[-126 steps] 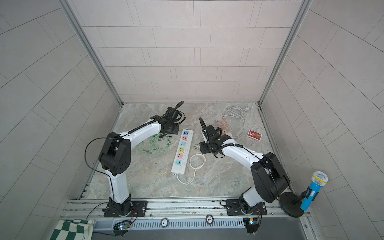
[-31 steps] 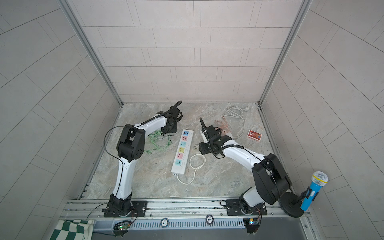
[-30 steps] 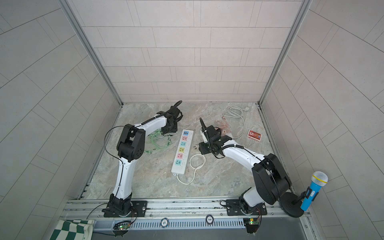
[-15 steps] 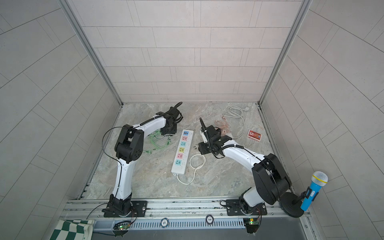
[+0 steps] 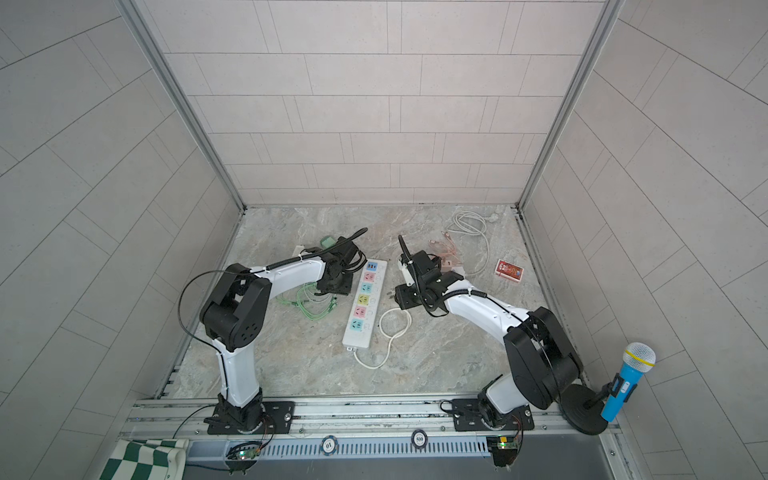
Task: Insert the plug
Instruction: 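Lower the left gripper and close it on a green charger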
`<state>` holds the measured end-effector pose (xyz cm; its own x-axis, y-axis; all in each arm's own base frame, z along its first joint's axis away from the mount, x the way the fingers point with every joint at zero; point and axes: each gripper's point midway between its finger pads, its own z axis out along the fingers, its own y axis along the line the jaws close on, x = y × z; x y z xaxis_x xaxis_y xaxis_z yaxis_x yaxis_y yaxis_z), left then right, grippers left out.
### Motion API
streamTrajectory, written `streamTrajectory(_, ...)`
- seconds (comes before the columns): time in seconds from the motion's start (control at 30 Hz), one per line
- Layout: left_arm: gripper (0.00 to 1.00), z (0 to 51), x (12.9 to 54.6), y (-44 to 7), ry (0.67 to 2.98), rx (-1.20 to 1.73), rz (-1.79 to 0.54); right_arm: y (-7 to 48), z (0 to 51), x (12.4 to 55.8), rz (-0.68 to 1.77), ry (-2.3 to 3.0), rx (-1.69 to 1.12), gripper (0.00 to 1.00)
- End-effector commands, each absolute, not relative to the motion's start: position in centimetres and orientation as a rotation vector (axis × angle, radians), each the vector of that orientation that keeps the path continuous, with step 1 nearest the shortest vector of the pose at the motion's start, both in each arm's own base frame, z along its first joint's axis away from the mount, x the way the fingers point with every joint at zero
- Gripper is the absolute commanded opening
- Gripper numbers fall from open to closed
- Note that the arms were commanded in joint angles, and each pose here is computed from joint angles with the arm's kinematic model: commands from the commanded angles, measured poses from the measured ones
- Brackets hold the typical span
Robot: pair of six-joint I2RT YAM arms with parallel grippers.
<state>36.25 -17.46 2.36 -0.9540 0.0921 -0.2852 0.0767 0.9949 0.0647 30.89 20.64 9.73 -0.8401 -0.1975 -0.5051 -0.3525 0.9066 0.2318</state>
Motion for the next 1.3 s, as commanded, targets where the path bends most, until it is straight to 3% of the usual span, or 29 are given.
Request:
streamTrajectory(0.0,0.40,2.4,34.9,-15.8,2.843,0.113,0.177,20.4,9.9,30.2,0.432,2.584,-0.404,0.54)
streamTrajectory(0.3,0.66,4.4,35.4,-16.3,2.756,0.162,0.239,20.7,9.7,30.2,0.430,2.592,-0.416,0.54)
streamTrajectory(1.07,0.63,3.9,36.1,-17.2,2.726,0.185,0.374,20.8,9.8,30.1,0.437,2.585,-0.425,0.54)
streamTrajectory(1.27,0.58,2.8,36.1,-17.7,2.757,0.196,0.359,20.9,9.8,30.1,0.438,2.585,-0.427,0.54)
